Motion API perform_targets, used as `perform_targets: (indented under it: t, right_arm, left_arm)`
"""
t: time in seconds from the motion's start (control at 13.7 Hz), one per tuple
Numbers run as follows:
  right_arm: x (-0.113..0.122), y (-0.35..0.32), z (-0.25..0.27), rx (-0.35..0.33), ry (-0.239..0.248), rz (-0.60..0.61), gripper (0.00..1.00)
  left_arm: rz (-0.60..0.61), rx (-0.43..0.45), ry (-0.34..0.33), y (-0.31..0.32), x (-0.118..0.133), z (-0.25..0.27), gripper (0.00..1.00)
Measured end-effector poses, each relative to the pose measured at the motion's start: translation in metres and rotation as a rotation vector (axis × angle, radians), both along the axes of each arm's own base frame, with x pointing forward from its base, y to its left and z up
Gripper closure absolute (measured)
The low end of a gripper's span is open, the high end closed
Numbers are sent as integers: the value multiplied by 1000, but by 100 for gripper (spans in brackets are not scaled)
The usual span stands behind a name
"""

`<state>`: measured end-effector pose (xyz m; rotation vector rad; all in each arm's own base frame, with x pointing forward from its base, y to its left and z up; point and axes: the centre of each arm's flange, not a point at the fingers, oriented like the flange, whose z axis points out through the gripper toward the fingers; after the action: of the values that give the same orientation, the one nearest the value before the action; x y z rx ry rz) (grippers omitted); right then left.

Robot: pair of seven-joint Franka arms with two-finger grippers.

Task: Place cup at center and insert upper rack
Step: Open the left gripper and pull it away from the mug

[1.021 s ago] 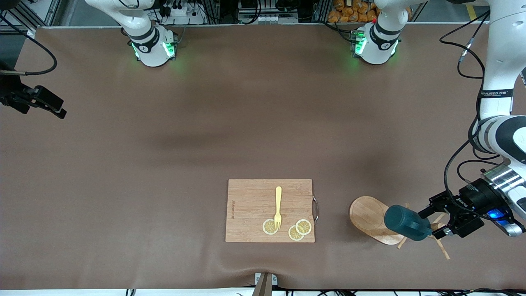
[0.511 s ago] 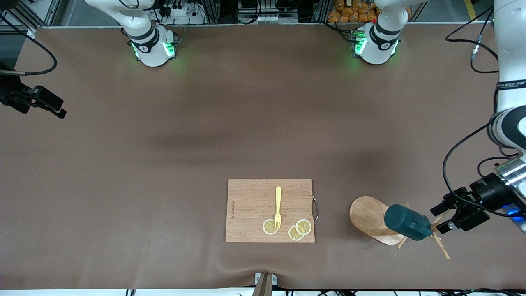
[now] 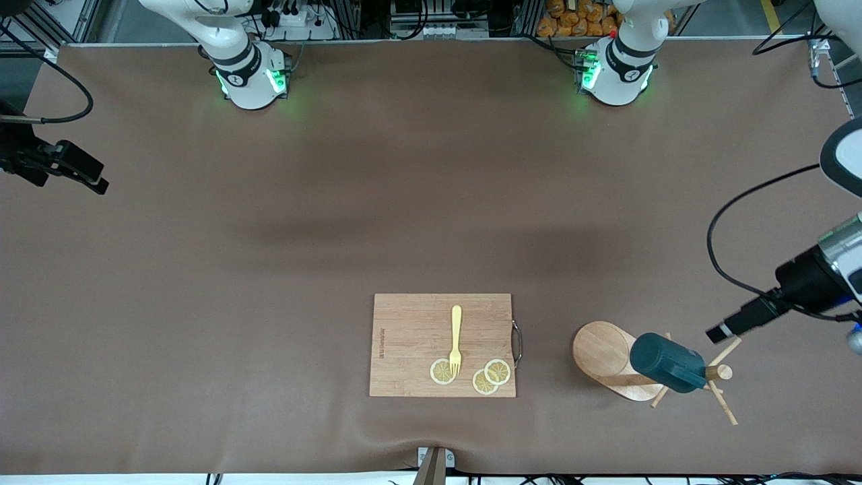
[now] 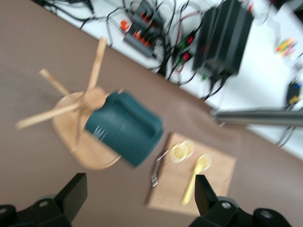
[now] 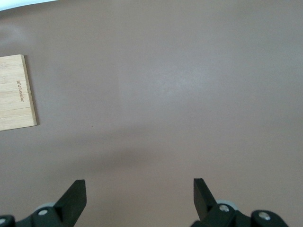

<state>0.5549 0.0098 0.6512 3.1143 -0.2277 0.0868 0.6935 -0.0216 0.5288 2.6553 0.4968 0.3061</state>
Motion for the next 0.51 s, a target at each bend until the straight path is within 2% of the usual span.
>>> perform_targets:
  t: [0.29,0.51]
  right_arm:
    - [0,0,0,0,0,0,0]
    - [0,0,0,0,0,0,0]
  left_arm:
    - [-131,236,85,-14,-30,17,0]
    - [-221,317,134,-21,-49,30,0]
